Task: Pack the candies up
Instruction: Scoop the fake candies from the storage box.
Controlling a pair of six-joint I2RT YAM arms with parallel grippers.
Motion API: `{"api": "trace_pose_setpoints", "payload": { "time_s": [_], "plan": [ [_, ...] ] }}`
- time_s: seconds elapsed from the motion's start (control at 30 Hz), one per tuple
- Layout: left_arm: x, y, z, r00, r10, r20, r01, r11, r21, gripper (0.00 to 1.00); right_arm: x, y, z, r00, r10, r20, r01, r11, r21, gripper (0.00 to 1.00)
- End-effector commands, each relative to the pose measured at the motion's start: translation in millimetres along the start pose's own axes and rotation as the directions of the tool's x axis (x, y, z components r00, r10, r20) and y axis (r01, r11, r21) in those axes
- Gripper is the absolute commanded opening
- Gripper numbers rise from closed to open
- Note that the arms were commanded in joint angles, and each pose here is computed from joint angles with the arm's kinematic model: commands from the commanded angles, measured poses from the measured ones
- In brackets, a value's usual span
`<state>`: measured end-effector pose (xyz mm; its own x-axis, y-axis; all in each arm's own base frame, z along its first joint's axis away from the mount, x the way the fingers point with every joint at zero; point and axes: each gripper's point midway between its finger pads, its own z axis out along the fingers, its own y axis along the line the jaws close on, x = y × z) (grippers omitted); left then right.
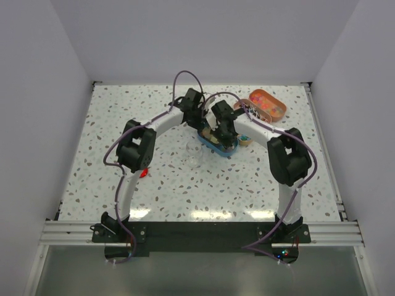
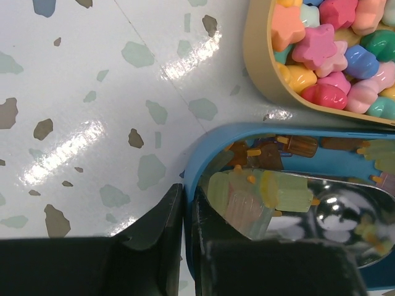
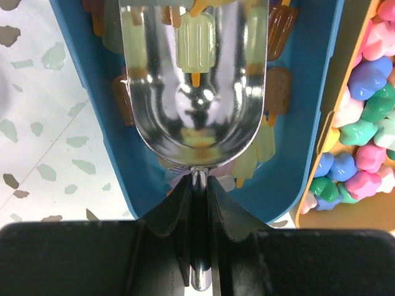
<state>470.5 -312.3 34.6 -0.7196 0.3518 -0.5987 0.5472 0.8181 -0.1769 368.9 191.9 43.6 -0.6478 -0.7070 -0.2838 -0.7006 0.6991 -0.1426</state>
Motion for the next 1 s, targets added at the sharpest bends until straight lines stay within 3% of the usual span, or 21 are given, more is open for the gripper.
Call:
{"api": "trace_pose_setpoints", "payload": {
  "time_s": [0.0,0.33,0.5,0.97],
  "plan": [
    [-60.1,-47.3,-46.5,0.983,-0.032,0.180,0.005,0.989,0.145,0.14,-40.1,-0.3,8.9,0.981,0.061,0.186,-0.065,0.998,0.018,0.00],
    [-57.8,-51.0,-46.7,0.982,-0.055,0.179,0.025,0.986,0.167,0.25,-62.9,-2.5,-9.7,0.941,0.100,0.322,-0.110,0.994,0.011,0.00],
    [-64.7,-52.3,-55.4,0.977,-0.054,0.207,0.019,0.986,0.166,0.33,-60.3,0.0,-6.3,0.948,0.092,0.306,-0.096,0.995,0.001,0.00],
    [-47.3,-31.5,-43.0,0.978,-0.139,0.159,0.119,0.985,0.128,0.39,-36.7,-5.6,-5.0,0.961,0.064,0.267,-0.075,0.997,0.031,0.00]
  ]
}}
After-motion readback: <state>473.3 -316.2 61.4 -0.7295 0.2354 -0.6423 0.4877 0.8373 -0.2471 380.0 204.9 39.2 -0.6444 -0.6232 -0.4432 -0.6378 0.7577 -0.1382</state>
